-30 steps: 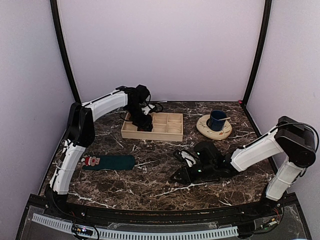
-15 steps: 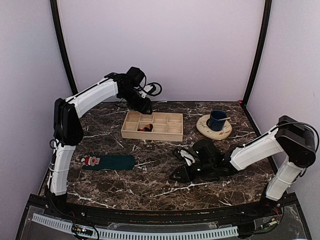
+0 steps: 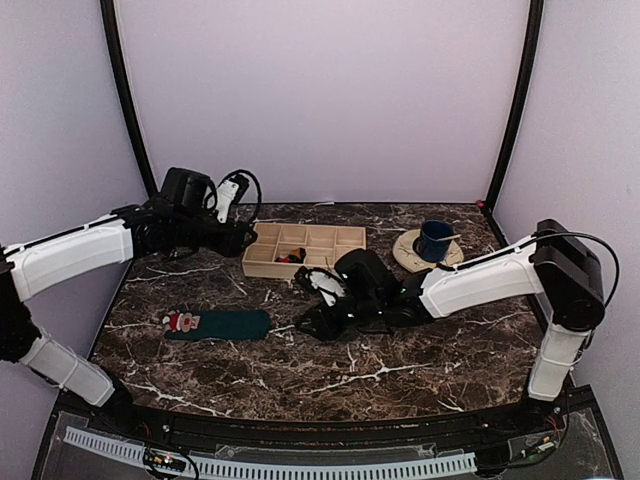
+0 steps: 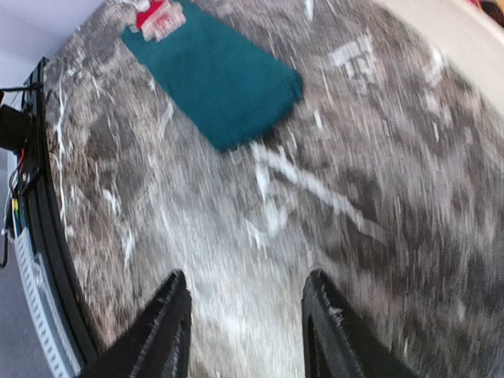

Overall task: Roll the socks
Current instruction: Move the sock to the center of the board.

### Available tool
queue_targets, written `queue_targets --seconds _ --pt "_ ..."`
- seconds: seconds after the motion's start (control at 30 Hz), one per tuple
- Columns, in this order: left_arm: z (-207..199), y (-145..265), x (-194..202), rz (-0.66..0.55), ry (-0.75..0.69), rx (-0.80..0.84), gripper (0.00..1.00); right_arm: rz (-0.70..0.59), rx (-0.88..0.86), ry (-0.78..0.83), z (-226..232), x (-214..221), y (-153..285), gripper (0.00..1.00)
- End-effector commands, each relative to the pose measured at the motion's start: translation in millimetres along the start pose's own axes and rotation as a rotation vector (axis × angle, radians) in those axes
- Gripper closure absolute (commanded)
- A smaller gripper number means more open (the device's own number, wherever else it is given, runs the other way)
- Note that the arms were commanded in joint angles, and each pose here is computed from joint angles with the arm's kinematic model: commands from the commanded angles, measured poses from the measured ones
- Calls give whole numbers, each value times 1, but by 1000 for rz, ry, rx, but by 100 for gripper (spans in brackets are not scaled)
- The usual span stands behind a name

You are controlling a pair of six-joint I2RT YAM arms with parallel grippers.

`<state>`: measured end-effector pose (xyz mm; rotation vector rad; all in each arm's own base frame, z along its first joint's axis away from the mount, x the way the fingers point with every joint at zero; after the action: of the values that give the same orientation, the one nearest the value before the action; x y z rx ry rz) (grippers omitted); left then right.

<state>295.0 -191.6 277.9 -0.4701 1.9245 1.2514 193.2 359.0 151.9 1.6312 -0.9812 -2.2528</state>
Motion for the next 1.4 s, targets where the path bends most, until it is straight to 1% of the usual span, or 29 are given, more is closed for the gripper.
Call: queue_targets --seconds 0.0,0.1,0.2,0.37,0.4,0.57,0.7,0.87,1.03,1.17,1.37 --pt "7 28 14 -233 94 5 47 31 21 134 8 -27 -29 58" --pt "15 37 40 -242 151 -1 49 49 17 183 12 -40 -54 61" --pt "21 39 65 -242 208 18 54 60 14 203 12 -43 -78 66" --pt "38 41 101 -255 342 -77 57 71 -10 220 13 -49 -108 73" --pt "41 41 107 -253 363 -90 59 76 -18 225 14 -49 -113 75" --pt "51 43 136 -252 452 -123 60 84 -27 240 14 -51 -133 77" --pt "58 42 153 -236 509 -159 63 131 -4 228 10 -43 -144 80" --pt "63 38 173 -181 555 -183 67 163 59 158 1 -19 -138 82" --pt "64 35 184 -131 571 -188 69 147 132 40 -13 -3 -117 82" --pt "63 31 188 -81 561 -179 72 142 176 -48 -23 10 -101 82" --pt "57 20 194 4 513 -196 73 133 217 -126 -26 24 -79 82"
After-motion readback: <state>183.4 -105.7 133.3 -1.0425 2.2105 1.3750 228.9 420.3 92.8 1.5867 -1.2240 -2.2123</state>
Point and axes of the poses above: each gripper's point midway between its finger pads, its own y axis back along the fingers, its own z axis along the line the jaws close on, x = y × z, the point moved 10 cm from there along y, back along the fingers, and after that the axes turned 14 degrees about y, right-handed, at the moved point
